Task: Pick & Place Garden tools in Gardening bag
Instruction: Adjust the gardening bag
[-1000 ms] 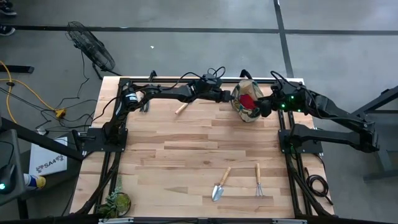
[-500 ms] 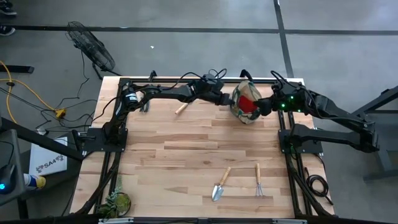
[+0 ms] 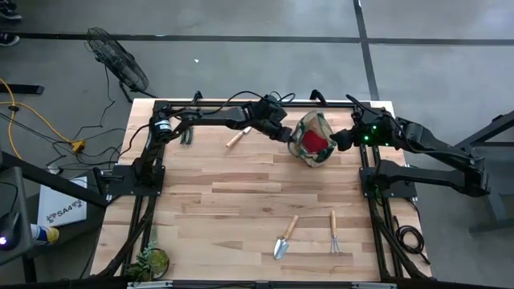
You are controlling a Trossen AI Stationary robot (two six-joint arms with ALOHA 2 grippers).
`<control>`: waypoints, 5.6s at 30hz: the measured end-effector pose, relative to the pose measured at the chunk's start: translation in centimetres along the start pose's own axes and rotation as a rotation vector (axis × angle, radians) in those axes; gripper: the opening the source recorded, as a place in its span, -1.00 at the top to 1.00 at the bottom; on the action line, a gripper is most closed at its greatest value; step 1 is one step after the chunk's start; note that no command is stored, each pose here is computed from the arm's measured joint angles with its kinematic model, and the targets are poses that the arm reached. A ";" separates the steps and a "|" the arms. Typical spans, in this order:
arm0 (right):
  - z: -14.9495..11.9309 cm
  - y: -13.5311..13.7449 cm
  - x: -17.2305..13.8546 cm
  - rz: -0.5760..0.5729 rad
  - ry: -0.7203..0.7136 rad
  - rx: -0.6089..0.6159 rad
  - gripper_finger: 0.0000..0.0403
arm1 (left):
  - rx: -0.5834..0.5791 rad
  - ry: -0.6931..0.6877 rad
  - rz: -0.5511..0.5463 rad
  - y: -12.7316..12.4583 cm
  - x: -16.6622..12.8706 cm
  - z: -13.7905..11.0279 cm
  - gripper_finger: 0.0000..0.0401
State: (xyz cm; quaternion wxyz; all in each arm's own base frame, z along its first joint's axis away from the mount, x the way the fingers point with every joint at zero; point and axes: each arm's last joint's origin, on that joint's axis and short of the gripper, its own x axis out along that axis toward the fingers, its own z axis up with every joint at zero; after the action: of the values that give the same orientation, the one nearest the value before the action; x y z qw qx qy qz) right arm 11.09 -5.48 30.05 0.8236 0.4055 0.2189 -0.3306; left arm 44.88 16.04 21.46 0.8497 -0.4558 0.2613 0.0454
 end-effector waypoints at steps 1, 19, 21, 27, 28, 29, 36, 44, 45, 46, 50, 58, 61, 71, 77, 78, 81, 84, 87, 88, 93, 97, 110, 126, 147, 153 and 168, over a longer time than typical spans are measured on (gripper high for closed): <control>0.0 0.0 0.0 -0.002 -0.002 0.000 0.04 | 0.011 0.012 0.019 -0.2 -0.4 -0.1 0.99; 0.0 0.3 2.0 -0.045 0.102 0.057 0.04 | 0.117 0.122 0.175 -3.3 -3.0 -2.3 0.99; -0.2 0.4 2.4 -0.030 0.158 0.078 0.04 | 0.117 0.127 0.189 -3.4 -2.9 -2.6 0.99; -1.0 0.9 2.8 -0.038 0.238 0.100 0.04 | 0.104 0.159 0.206 -3.3 -2.9 -3.0 0.99; -1.1 0.9 2.9 -0.045 0.240 0.105 0.04 | 0.101 0.166 0.200 -3.3 -2.9 -3.0 0.99; -1.2 1.0 2.9 -0.049 0.244 0.108 0.04 | 0.098 0.176 0.189 -3.3 -2.9 -3.0 0.99; -1.8 1.6 3.6 -0.080 0.268 0.133 0.04 | 0.115 0.212 0.168 -4.7 -2.2 -4.5 0.99; -2.9 2.6 4.6 -0.095 0.334 0.144 0.04 | 0.124 0.238 0.157 -6.2 -1.4 -6.1 0.99; -3.0 2.8 4.8 -0.091 0.339 0.143 0.04 | 0.127 0.238 0.158 -6.3 -1.3 -6.2 0.99; -3.2 3.0 4.9 -0.085 0.343 0.145 0.04 | 0.132 0.237 0.160 -6.4 -1.2 -6.4 0.99; -3.7 3.8 5.4 -0.076 0.362 0.147 0.04 | 0.138 0.231 0.166 -6.6 -1.1 -6.6 0.99; -5.6 4.7 6.0 -0.130 0.419 0.159 0.04 | 0.137 0.230 0.167 -6.5 -1.1 -6.5 0.99; -6.1 4.8 6.0 -0.158 0.433 0.161 0.04 | 0.138 0.230 0.166 -6.5 -1.1 -6.5 0.99; -6.6 4.8 6.5 -0.213 0.402 0.148 0.10 | 0.142 0.227 0.160 -6.5 -1.1 -6.4 0.99; -6.6 4.8 6.6 -0.219 0.406 0.126 0.50 | 0.142 0.228 0.159 -6.5 -1.1 -6.5 0.99; -6.6 4.8 6.7 -0.218 0.407 0.115 0.58 | 0.142 0.228 0.159 -6.5 -1.1 -6.5 0.99; -6.4 4.7 6.7 -0.212 0.409 0.083 0.85 | 0.142 0.229 0.158 -6.5 -1.1 -6.5 0.99; -6.2 4.5 6.8 -0.209 0.409 0.051 0.95 | 0.139 0.235 0.151 -6.6 -1.1 -6.5 0.99; -5.7 4.3 7.0 -0.212 0.401 0.028 0.96 | 0.139 0.247 0.136 -6.8 -1.0 -6.7 0.99; -5.5 4.1 7.1 -0.213 0.399 0.019 0.96 | 0.141 0.246 0.133 -6.8 -1.0 -6.7 0.99; -4.5 3.5 7.4 -0.205 0.407 -0.028 0.97 | 0.151 0.247 0.073 -7.7 -0.6 -7.1 0.99; -3.6 2.8 7.7 -0.190 0.415 -0.072 0.97 | 0.149 0.238 0.022 -8.6 -0.3 -7.5 0.99; -0.3 1.0 8.5 -0.082 0.352 -0.339 0.98 | 0.155 0.220 -0.021 -10.1 0.2 -8.4 0.99; 1.6 0.4 10.4 0.019 0.296 -0.538 0.98 | 0.151 0.181 -0.004 -10.8 0.5 -9.0 0.99; 1.3 0.3 12.5 0.054 0.371 -0.529 0.98 | 0.133 0.341 -0.090 -8.9 -1.5 -7.1 0.24; 1.3 0.3 12.5 0.050 0.369 -0.529 0.98 | 0.118 0.392 -0.058 -7.8 -3.6 -6.1 0.21; 1.3 0.3 12.5 0.053 0.372 -0.501 0.98 | 0.955 0.115 0.030 -9.8 -7.9 -3.4 0.21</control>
State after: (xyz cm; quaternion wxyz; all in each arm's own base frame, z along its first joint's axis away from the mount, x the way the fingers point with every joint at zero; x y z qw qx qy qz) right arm 19.99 -10.94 23.10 0.8521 0.2490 0.4298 -0.1651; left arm 39.77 8.91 31.14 0.9474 -0.0126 0.3061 -0.0927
